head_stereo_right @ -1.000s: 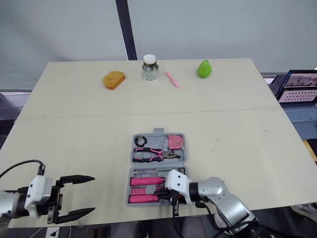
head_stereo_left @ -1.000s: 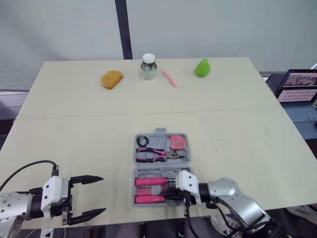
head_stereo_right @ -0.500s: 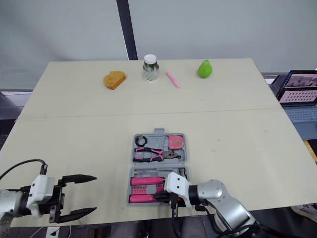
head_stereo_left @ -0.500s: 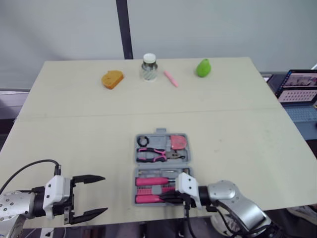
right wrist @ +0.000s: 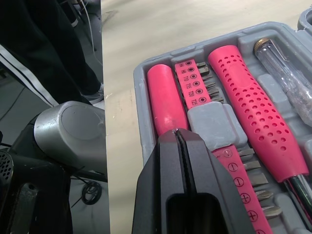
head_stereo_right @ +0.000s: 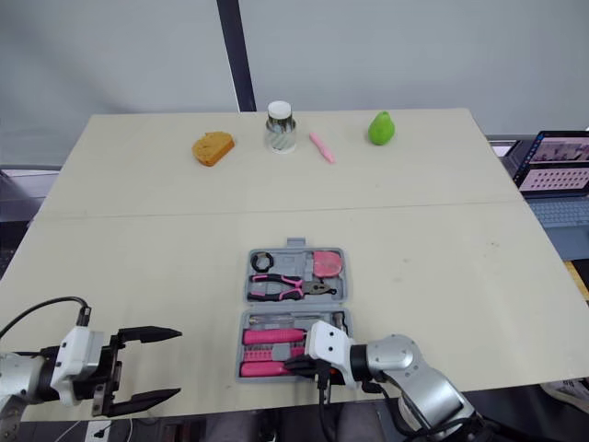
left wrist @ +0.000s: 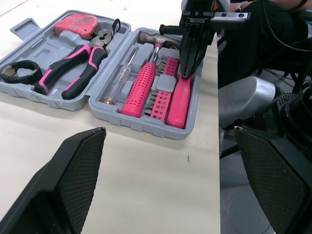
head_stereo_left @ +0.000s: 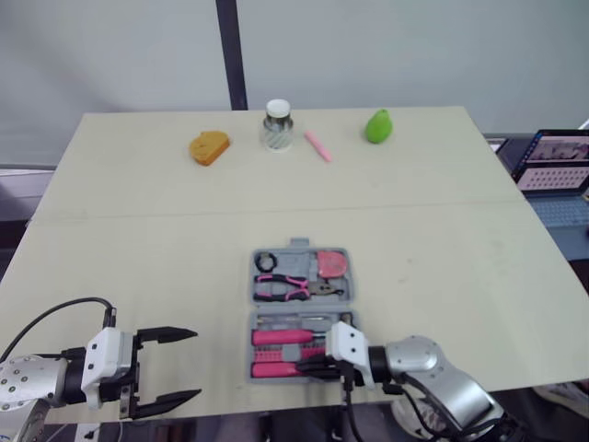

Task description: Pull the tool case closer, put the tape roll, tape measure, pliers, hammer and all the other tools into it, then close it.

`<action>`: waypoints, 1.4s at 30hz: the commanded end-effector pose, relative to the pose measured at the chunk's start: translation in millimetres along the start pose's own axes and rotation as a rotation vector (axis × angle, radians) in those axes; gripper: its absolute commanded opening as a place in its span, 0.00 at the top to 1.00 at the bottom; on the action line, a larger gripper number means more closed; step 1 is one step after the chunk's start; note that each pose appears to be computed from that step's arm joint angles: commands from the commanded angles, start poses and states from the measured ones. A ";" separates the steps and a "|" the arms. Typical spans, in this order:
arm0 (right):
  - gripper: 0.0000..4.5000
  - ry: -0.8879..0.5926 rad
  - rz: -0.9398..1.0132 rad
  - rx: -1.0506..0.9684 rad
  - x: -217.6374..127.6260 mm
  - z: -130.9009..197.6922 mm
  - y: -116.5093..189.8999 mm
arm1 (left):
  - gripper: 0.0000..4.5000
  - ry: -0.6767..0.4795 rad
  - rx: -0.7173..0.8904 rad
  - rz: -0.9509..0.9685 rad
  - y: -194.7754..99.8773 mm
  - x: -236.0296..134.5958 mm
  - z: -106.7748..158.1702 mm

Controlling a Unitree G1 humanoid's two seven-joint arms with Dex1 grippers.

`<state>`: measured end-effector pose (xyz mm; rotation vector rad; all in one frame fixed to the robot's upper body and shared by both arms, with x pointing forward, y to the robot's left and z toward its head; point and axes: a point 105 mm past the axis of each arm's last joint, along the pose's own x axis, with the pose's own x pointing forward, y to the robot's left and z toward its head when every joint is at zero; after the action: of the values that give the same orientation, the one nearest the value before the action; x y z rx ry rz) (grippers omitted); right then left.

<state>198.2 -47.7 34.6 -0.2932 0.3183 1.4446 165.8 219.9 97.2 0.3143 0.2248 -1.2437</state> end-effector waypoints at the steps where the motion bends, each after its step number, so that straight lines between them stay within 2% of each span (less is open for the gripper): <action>1: 0.99 0.009 0.022 0.025 3.7 -6.6 6.8 | 0.00 -0.001 0.028 -0.013 -2.3 0.5 5.6; 32: 0.99 0.085 0.025 0.063 5.2 -34.6 8.9 | 0.00 0.015 0.026 -0.063 -9.0 1.6 6.0; 36: 0.99 0.041 0.013 0.039 2.4 -19.1 4.3 | 0.00 0.005 0.026 -0.050 -6.0 3.4 5.9; 42: 0.99 -0.046 -0.030 -0.041 -12.2 27.6 -9.7 | 0.00 -0.041 0.016 -0.030 3.7 11.9 9.1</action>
<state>203.2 -52.6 37.8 -0.2938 0.3390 1.4274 171.5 209.7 102.3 0.3237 0.2034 -1.2815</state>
